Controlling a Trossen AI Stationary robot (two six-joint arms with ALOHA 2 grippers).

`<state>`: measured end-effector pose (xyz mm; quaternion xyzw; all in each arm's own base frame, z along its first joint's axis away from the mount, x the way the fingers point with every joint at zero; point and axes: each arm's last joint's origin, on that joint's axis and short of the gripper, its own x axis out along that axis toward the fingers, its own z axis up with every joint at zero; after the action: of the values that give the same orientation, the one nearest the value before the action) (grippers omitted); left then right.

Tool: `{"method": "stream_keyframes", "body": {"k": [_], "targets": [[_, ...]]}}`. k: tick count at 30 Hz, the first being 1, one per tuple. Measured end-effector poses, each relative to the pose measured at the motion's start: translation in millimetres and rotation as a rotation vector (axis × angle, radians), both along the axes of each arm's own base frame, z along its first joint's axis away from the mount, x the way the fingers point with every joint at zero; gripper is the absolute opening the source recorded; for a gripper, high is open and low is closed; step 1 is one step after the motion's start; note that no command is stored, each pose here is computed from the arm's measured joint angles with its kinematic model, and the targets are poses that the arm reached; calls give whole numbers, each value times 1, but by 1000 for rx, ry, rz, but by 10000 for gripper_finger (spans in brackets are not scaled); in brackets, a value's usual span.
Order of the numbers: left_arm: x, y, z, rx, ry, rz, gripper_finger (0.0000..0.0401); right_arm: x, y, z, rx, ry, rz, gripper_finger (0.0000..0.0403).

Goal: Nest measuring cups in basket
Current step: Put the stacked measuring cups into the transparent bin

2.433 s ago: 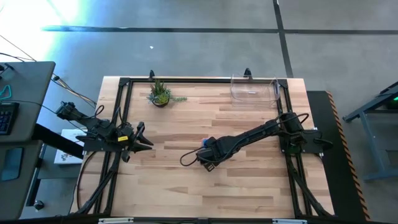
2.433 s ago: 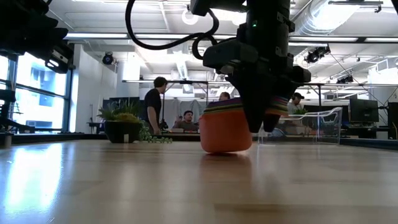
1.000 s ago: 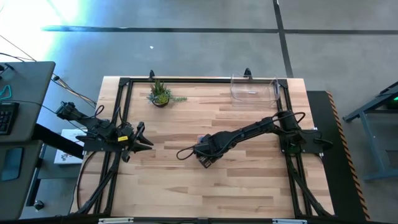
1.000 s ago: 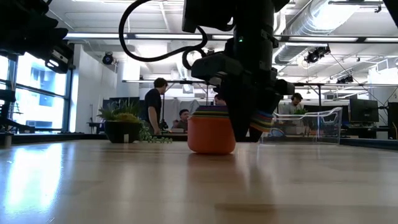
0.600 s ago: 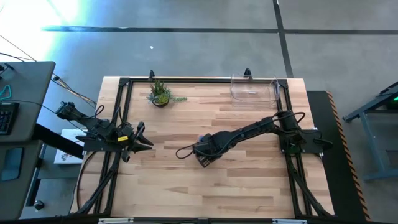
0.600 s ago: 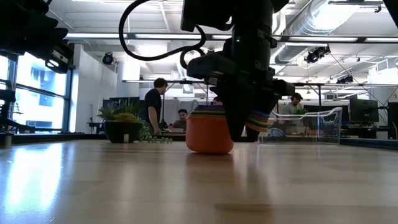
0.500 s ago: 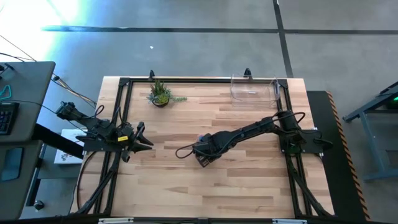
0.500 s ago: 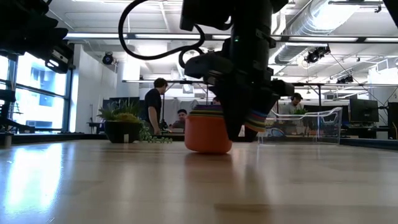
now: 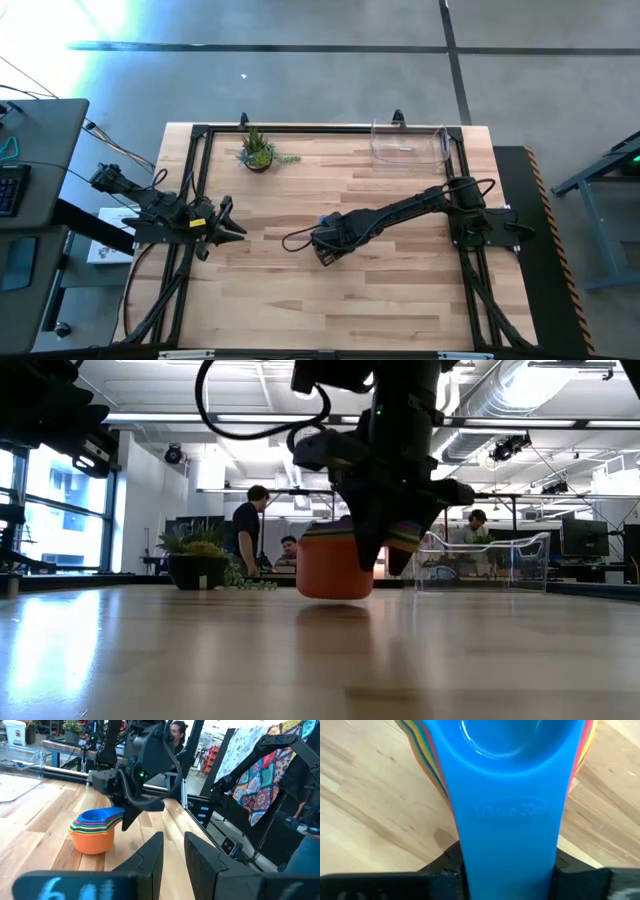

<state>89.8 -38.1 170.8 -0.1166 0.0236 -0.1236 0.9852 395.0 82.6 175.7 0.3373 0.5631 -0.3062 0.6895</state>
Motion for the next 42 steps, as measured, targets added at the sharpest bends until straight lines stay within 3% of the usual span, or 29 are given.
{"method": "stream_keyframes", "body": {"k": [20, 25, 28, 37, 42], "targets": [[0, 0, 0, 0, 0, 0, 70, -1, 0, 4, 73, 9, -45, 125], [0, 0, 0, 0, 0, 0, 70, -4, -5, 3, 117, 57, -26, 193], [0, 0, 0, 0, 0, 0, 70, -4, -9, 3, 126, 67, -12, 210], [0, 0, 0, 0, 0, 0, 70, -3, -26, 3, 206, 85, 142, 167], [0, 0, 0, 0, 0, 0, 70, -3, -35, 3, 243, 94, 200, 171]]}}
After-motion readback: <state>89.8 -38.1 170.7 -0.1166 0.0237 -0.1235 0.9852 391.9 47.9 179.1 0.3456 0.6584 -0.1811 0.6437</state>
